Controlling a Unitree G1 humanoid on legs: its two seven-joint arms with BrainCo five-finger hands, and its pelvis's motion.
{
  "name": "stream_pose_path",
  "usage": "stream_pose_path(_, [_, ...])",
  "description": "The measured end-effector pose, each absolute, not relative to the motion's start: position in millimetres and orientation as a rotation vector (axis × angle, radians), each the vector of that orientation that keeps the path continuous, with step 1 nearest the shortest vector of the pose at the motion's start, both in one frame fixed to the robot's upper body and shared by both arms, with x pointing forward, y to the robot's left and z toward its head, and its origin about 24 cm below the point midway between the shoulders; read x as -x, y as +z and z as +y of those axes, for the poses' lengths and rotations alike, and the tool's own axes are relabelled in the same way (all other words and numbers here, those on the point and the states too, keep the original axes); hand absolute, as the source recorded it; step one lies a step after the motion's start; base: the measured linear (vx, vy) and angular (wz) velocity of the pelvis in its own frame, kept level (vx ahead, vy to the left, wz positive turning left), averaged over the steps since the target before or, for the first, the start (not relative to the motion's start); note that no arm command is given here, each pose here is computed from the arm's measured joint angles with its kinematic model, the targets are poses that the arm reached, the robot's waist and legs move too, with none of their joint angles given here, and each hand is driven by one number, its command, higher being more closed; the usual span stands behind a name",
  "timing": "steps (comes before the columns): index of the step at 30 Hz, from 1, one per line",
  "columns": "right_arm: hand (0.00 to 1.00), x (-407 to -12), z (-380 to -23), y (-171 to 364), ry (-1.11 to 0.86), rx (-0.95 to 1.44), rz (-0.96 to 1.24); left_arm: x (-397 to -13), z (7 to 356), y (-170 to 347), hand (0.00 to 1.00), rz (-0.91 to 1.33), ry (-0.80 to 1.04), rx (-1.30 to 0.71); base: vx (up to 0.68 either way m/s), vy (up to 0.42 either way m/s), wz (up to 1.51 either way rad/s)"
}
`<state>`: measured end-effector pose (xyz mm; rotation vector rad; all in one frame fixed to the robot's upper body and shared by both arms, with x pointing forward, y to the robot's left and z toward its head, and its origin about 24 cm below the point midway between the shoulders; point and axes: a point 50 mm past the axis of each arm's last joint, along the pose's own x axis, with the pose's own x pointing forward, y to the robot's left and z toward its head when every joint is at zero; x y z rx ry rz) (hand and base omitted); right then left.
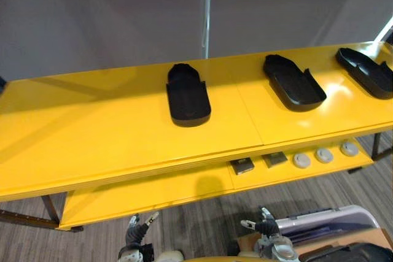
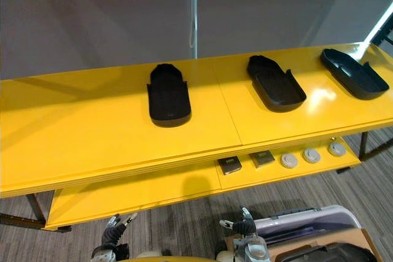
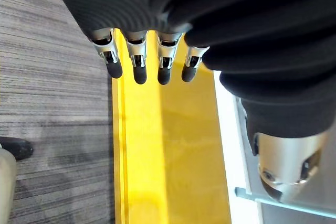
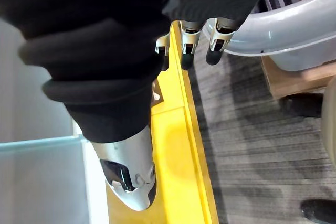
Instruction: Walk over and take plastic housings, then place them on the shelf
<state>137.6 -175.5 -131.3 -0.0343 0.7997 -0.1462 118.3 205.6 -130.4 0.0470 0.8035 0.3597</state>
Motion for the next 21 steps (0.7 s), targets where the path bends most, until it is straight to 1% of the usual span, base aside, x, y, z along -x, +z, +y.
stream_pose_path(3, [0.00,-148.5,-178.4,-125.4,-0.162,0.029,0.759,-129.9,197.7,-127.5,0.00,0.773,0.348,-0.025,0.03,-0.016,-0.67])
stream_pose_path(6, [0.00,-157.1,-178.0,-117.5,-0.176,0.013,0.710,-151.7,187.4,-117.2,0.00,0.696,0.311,-0.012,-0.07,0.080,-0.92])
stream_pose_path(9, [0.00,-170.8,-174.4,-108.6,-0.166,0.011,0.658,-157.3,188.0,-111.8,0.00,0.658,0.311,-0.015,-0.17,0.117,-1.46])
stream_pose_path(12, [0.00,-192.5,-168.3,-95.7,-0.143,0.023,0.586,-164.5,184.1,-108.7,0.00,0.636,0.306,-0.005,-0.27,0.085,-1.78])
stream_pose_path(14, [0.00,-190.3,-170.1,-98.6,-0.146,0.030,0.607,-168.7,182.9,-106.7,0.00,0.625,0.296,-0.014,-0.28,0.049,-1.46])
stream_pose_path(17, [0.00,-187.5,-163.6,-105.6,-0.098,0.058,0.646,-163.2,193.5,-108.2,0.00,0.641,0.313,-0.039,-0.24,-0.012,-1.12])
stream_pose_path(21, [0.00,-196.1,-156.2,-106.8,-0.040,0.097,0.656,-156.3,210.5,-112.1,0.00,0.678,0.350,-0.068,-0.20,-0.189,-1.17])
